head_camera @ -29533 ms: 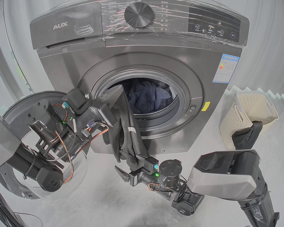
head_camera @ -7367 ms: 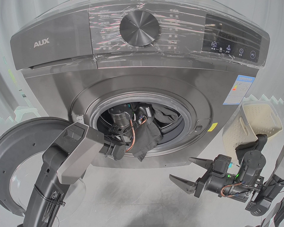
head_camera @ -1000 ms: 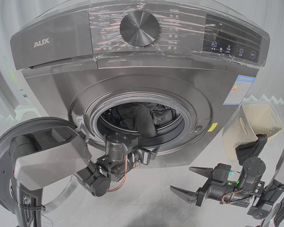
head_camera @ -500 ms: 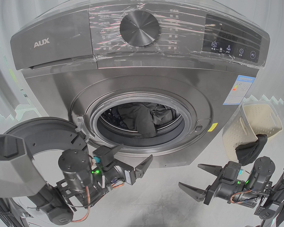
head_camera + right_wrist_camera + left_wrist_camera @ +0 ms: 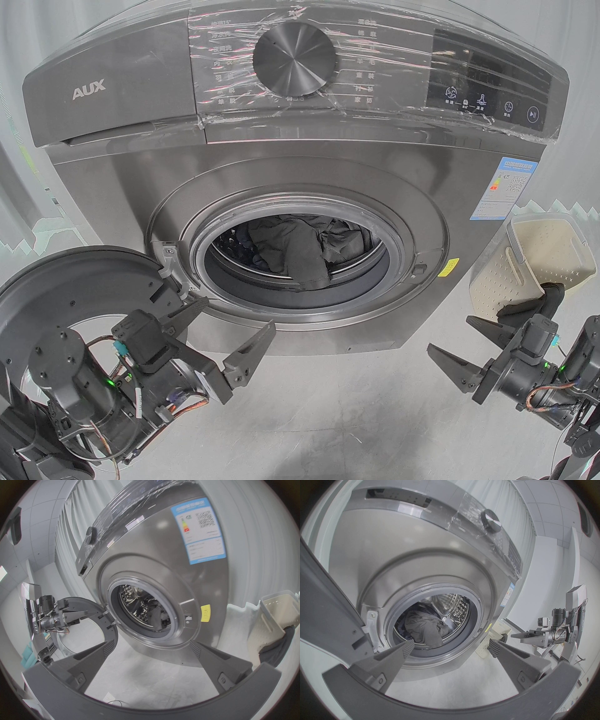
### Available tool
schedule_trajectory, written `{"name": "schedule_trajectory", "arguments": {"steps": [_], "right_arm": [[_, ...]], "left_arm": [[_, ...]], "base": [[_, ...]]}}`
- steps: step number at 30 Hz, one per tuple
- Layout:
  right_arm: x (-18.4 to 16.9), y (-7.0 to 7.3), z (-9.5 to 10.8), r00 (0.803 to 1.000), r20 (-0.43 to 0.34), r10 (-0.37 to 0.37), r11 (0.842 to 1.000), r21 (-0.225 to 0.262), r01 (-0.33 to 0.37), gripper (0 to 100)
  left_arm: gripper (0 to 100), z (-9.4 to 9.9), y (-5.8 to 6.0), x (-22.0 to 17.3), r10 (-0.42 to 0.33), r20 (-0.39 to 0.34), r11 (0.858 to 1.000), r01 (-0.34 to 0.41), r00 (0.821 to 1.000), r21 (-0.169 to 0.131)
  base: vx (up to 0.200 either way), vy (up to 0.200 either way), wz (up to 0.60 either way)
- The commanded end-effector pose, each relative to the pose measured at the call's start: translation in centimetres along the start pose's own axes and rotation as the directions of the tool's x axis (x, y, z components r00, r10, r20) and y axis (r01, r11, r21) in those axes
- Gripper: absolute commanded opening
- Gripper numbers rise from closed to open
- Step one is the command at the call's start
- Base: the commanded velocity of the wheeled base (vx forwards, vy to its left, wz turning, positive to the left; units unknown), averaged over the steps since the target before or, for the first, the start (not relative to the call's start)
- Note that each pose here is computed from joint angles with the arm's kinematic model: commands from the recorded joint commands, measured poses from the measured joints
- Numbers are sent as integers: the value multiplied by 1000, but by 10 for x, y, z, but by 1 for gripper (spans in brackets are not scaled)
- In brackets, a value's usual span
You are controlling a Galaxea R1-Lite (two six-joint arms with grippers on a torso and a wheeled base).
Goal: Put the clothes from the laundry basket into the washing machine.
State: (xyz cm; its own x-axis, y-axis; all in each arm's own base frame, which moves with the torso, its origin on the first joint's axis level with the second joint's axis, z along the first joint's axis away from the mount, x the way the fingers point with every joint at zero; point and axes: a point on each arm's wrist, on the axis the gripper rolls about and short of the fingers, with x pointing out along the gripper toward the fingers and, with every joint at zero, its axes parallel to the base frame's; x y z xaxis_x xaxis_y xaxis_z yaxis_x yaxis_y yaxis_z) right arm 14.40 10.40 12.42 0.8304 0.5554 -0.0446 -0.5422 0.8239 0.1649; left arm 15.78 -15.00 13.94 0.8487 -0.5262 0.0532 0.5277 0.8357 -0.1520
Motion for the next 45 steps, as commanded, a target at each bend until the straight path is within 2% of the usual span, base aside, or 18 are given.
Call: {"name": "schedule_trajectory", "arguments": {"steps": [1, 3, 6, 8, 13, 16, 20, 25, 28, 30, 32, 36, 38, 39, 41, 43, 44, 45], "right_arm": [[-19, -6, 13, 997, 65, -36, 999, -16, 37, 100], [-23, -7, 15, 997, 71, -43, 999, -25, 45, 100], [-41, -9, 17, 997, 44, -65, 995, -68, 68, 100], [-49, -9, 16, 997, 25, -74, 994, -73, 76, 100], [-66, -15, 16, 992, 9, -129, 989, -69, 129, 100], [-77, -18, 15, 981, 9, -194, 979, -67, 194, 100], [-89, -20, 14, 973, 12, -232, 971, -56, 233, 100], [-105, -22, 11, 956, 10, -292, 955, -51, 293, 100], [-115, -23, 8, 945, 8, -327, 944, -53, 327, 100], [-130, -23, 2, 929, 11, -370, 928, -54, 370, 100], [-142, -21, -3, 923, 27, -384, 921, -56, 385, 100], [-161, -16, -12, 910, 78, -407, 910, -54, 411, 100], [-167, -15, -16, 898, 91, -430, 899, -50, 435, 100], [-167, -15, -17, 897, 91, -433, 898, -50, 438, 100], [-175, -13, -23, 882, 110, -459, 884, -48, 466, 100], [-178, -12, -26, 876, 119, -467, 878, -54, 475, 100], [-181, -10, -29, 872, 128, -473, 873, -63, 483, 100], [-183, -9, -32, 867, 131, -481, 869, -62, 491, 100]], "left_arm": [[100, 11, 2, -17, 0, 43, 1000, -1, 999, 6], [100, 12, 3, -19, 0, 43, 1000, -1, 999, 11], [100, 16, 4, -28, 0, 59, 1000, -1, 998, 27], [100, 16, 6, -33, 4, 61, 999, -7, 998, 40], [100, 17, 10, -46, 16, 67, 999, -19, 998, 42], [100, 15, 13, -51, 24, 60, 999, -27, 998, 44], [100, 19, 14, -59, 27, 86, 999, -31, 996, 38], [100, 23, 26, -69, 107, 105, 993, -112, 989, 39], [100, 25, 29, -77, 121, 96, 992, -124, 988, 32], [100, 23, 32, -92, 131, 33, 990, -133, 991, 48], [100, 23, 34, -106, 134, 14, 990, -134, 991, 53], [100, 28, 38, -138, 139, 62, 989, -142, 988, 39], [100, 27, 43, -153, 198, 82, 979, -202, 977, 35], [100, 26, 43, -154, 201, 83, 978, -205, 976, 35], [100, 21, 48, -175, 253, 98, 966, -257, 963, 35], [100, 17, 49, -184, 275, 100, 959, -280, 956, 39], [100, 10, 51, -196, 315, 104, 946, -321, 943, 42], [100, 6, 51, -202, 329, 99, 941, -335, 939, 50]], "base": [[-200, 0, 0], [-200, 0, 0], [-200, 0, 0], [-200, 0, 0], [-200, 0, 0], [-200, 0, 0], [-100, 0, 0], [-160, 0, 0], [-200, 0, 0], [-200, 0, 0], [0, 0, 0], [0, 0, 0], [0, 0, 0], [0, 0, 0], [0, -200, 0], [0, -200, 0], [0, -200, 0], [0, -200, 0]]}}
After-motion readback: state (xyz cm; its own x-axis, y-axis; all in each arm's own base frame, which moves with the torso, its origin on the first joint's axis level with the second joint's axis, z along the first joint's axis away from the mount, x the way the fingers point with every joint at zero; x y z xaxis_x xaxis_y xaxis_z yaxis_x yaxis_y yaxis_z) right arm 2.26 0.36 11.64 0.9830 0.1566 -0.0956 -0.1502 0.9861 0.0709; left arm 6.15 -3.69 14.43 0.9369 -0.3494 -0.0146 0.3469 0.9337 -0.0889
